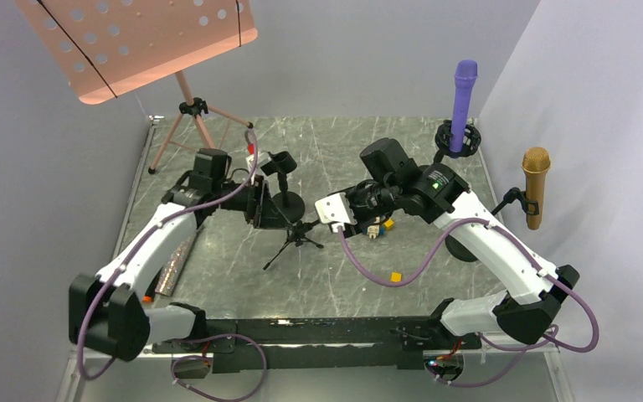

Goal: Remove the microphone from the stand

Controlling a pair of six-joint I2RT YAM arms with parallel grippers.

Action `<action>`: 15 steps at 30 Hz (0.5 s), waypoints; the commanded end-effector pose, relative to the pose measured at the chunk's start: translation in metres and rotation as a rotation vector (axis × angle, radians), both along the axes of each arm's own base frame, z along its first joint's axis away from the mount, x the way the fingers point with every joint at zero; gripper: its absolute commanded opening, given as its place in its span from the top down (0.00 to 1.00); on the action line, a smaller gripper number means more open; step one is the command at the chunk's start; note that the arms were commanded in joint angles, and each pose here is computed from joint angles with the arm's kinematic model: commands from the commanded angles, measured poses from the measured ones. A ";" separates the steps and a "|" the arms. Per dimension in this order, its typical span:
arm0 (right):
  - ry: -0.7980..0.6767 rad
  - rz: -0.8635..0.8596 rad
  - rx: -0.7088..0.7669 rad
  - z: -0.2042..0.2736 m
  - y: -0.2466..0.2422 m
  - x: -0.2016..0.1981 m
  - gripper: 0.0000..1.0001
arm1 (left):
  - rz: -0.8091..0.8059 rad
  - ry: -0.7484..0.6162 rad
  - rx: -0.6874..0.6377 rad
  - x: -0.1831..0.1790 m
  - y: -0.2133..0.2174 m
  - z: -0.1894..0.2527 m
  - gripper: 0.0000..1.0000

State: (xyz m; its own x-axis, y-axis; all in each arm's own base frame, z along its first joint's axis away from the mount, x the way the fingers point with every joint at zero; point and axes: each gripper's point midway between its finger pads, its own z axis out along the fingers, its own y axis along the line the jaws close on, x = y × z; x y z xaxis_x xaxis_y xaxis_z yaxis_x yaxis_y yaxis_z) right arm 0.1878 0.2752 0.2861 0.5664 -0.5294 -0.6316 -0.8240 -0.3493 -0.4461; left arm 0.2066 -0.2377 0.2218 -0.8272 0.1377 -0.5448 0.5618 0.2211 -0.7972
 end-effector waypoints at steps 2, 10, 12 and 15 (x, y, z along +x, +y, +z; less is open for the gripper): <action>-0.050 0.014 0.044 0.012 0.008 0.008 0.94 | -0.087 -0.696 0.179 0.003 0.027 0.015 0.28; -0.012 0.001 0.041 0.013 0.009 0.003 0.94 | -0.228 -1.478 0.304 0.028 0.016 0.014 0.30; -0.015 -0.007 0.041 0.014 0.010 0.003 0.94 | -0.265 -1.494 0.291 0.032 0.008 0.013 0.33; -0.013 -0.014 0.039 0.016 0.010 0.004 0.94 | -0.314 -1.489 0.273 0.033 -0.003 0.011 0.36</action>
